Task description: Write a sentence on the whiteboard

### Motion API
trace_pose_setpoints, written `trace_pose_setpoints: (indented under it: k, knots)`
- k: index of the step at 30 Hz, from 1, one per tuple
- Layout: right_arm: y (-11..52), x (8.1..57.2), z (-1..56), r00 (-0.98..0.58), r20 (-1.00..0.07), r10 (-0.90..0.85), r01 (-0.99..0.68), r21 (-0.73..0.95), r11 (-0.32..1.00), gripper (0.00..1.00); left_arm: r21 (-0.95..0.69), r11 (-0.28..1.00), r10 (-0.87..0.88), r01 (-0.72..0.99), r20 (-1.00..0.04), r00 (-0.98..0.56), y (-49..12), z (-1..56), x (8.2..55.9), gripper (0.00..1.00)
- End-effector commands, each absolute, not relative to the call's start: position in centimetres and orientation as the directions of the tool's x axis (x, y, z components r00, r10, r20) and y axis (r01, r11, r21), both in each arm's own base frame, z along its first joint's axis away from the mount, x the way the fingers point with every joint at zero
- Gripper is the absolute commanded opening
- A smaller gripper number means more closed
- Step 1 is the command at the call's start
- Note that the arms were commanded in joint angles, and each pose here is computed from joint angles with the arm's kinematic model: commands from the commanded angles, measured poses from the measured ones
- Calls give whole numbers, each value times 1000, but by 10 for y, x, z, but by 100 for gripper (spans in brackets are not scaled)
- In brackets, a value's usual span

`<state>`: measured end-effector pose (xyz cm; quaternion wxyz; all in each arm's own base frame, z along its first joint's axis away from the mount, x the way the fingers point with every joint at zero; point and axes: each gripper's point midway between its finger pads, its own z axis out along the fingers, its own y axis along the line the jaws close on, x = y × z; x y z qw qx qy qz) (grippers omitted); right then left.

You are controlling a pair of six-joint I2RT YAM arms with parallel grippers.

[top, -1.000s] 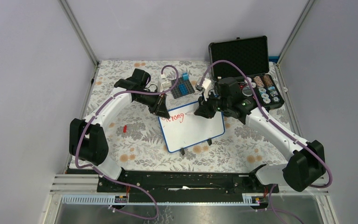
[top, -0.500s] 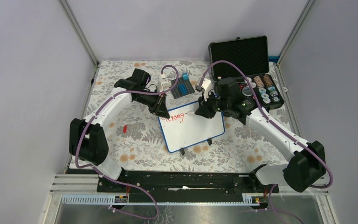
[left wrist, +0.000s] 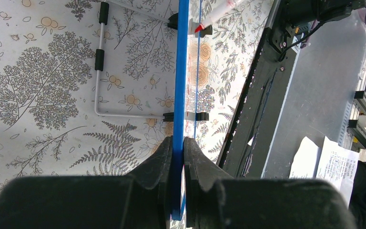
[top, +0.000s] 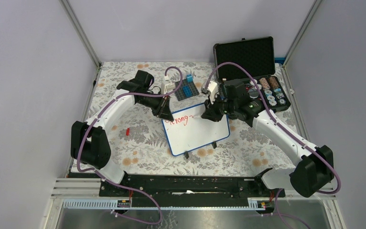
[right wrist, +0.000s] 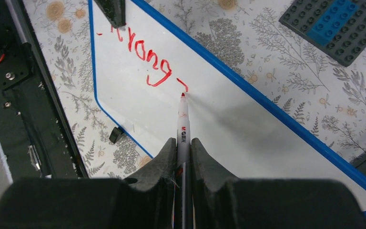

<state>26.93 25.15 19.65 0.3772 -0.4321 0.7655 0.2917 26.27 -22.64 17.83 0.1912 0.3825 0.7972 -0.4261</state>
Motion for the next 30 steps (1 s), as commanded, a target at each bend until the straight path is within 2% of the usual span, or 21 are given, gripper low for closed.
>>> trace_pose_setpoints:
  k: [1, 4, 7, 11, 30]
  knots:
    - [259, 261, 233, -272, -875, -401, -919, 113, 377, 0, -449, 354, 453, 820, -685, -570, -227, 185, 279, 0]
    - [263, 263, 241, -271, -882, -386, -921, 121, 370, 0, -451, 351, 452, 820, -685, -571, -227, 185, 279, 0]
    - [264, 266, 245, -268, -885, -380, -919, 117, 376, 0, -445, 352, 449, 823, -691, -566, -228, 189, 279, 14]
    - [264, 275, 243, -266, -886, -379, -909, 100, 406, 0, -439, 349, 437, 828, -705, -558, -230, 198, 282, 23]
    - [264, 281, 232, -254, -884, -393, -909, 80, 409, 0, -485, 320, 401, 814, -709, -580, -243, 204, 290, 24]
